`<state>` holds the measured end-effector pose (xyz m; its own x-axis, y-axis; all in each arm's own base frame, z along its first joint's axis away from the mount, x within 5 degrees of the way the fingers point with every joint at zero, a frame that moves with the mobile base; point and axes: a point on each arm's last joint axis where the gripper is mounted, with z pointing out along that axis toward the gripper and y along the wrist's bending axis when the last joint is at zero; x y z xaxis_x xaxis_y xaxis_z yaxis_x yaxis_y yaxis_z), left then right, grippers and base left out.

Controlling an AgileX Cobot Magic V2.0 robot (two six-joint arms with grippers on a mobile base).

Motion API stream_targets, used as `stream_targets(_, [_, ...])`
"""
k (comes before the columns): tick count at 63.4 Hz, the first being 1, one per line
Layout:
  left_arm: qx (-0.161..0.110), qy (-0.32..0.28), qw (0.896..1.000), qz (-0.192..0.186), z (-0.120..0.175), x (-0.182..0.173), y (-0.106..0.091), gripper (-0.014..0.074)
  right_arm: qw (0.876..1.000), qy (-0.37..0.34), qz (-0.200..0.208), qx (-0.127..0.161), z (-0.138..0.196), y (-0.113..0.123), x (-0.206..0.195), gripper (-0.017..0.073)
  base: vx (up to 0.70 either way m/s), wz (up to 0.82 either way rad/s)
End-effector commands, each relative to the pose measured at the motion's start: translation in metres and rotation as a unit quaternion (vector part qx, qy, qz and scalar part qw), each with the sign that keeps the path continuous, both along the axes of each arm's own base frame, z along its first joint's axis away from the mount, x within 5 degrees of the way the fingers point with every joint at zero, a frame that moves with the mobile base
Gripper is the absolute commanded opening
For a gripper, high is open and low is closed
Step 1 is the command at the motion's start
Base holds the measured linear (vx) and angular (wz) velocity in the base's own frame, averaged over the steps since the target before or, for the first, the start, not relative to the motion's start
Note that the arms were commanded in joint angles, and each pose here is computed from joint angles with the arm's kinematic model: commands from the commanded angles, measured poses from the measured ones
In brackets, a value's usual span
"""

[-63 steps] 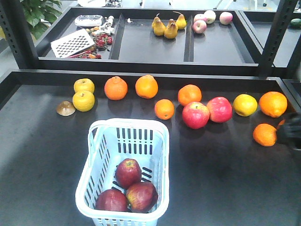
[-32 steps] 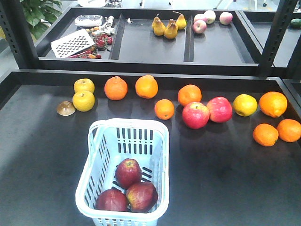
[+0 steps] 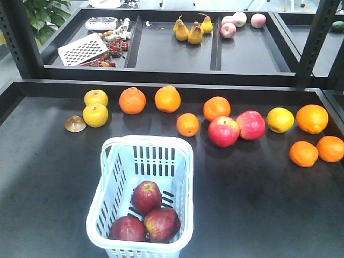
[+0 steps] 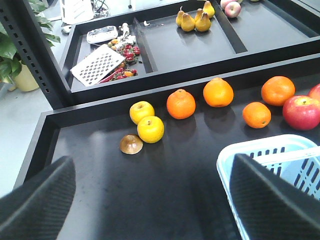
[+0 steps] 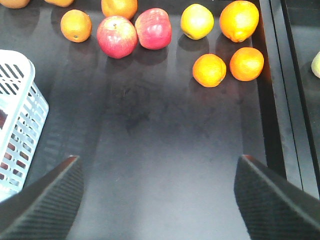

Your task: Pick three apples into basket with both arms

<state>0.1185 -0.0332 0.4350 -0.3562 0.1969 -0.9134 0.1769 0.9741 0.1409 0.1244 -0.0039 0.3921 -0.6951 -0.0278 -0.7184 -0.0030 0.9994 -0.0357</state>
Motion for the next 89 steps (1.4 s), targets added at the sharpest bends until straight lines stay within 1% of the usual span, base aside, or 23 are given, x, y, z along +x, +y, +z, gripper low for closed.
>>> stream_targets(1, [-0.014,-0.042,0.999,-0.006,0.0137,-0.0017,0.001,0.0582,0.999,-0.04,-0.002,-0.003,0.0121,-0.0009,0.0011,0.0557,0.0,0.0])
stream_targets(5, [-0.013,-0.043,0.999,-0.005,0.0138,-0.0017,0.0011,0.0553,0.999,-0.04,-0.002,-0.003,0.0121,-0.0009,0.0011,0.0518,0.0,0.0])
stream_targets(8, [-0.012,-0.042,0.999,-0.005,0.0136,-0.0017,0.0012,0.0514,0.999,-0.04,-0.002,-0.003,0.0121,-0.0009,0.0011,0.0472,0.0,0.0])
stream_targets(13, [-0.012,-0.041,0.999,-0.004,0.0135,-0.0017,0.0013,0.0421,0.999,-0.04,-0.002,-0.003,0.0121,-0.0009,0.0011,0.0364,0.0,0.0])
stream_targets(18, [-0.012,-0.041,0.999,-0.004,0.0135,-0.0017,0.0013,0.0287,0.999,-0.04,-0.002,-0.002,0.012,-0.0009,0.0011,0.0235,0.0,0.0])
stream_targets(25, [-0.011,-0.039,0.999,-0.003,0.0131,-0.0018,0.0016,0.0053,0.999,-0.04,-0.001,-0.004,0.012,-0.0009,0.0011,0.005,0.0,0.0])
stream_targets(27, [-0.011,-0.038,0.999,-0.003,0.013,-0.0019,0.0016,0.0001,0.999,-0.04,0.0,-0.005,0.012,-0.0009,0.0011,0.0009,0.0,0.0])
stream_targets(28, [-0.011,-0.038,0.999,-0.003,0.013,-0.0019,0.0016,-0.001,0.999,-0.04,0.0,-0.005,0.012,-0.0009,0.0011,-0.0017,0.0,0.0])
stream_targets(89, [-0.012,-0.037,0.999,-0.003,0.0128,-0.002,0.0015,-0.0006,0.999,-0.037,0.0,-0.005,0.0117,-0.0009,0.0008,-0.0009,0.0,0.0])
